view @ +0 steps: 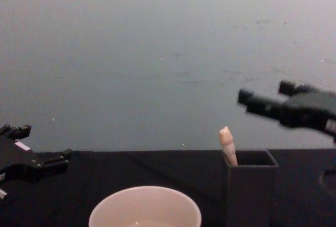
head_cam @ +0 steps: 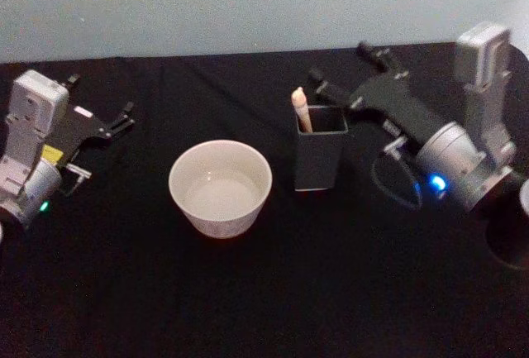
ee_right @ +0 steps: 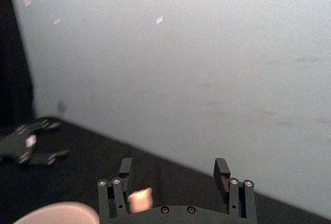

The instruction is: Pick up the stirring spoon with one hand, stir inside the cup, then place it back in its original position.

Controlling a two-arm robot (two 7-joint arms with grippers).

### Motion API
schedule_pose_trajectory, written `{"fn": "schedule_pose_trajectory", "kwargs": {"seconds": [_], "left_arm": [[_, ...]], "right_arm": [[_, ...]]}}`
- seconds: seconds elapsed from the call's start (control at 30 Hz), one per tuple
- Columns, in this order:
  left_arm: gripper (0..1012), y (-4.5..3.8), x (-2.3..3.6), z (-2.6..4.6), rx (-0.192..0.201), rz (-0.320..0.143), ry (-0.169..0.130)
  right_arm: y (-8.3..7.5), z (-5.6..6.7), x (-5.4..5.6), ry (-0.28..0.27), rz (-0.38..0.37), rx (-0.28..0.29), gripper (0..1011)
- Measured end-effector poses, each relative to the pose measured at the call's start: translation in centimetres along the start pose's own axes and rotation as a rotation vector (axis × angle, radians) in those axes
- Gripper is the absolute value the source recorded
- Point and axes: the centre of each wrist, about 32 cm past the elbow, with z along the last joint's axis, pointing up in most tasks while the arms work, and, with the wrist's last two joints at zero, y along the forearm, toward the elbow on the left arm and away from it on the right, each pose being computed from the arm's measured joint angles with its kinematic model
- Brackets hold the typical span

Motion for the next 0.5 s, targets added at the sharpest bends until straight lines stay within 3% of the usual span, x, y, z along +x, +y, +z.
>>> {"fn": "schedule_pose_trajectory", "kwargs": {"seconds": [0.13, 0.27, 0.5], "left_arm": [[1001, 0.0, 0.0, 0.0, 0.0, 0.0, 0.0], [1001, 0.0, 0.0, 0.0, 0.0, 0.0, 0.0], [1001, 0.0, 0.0, 0.0, 0.0, 0.0, 0.0]], "right_arm": [[0.1, 0.5, 1.1, 0.0, -0.072, 0.027, 1000], [0.1, 0.0, 2.4, -0.027, -0.152, 0.006, 1000], [-0.5, -2.2, 3.6, -0.077, -0.227, -0.095, 1000]]}}
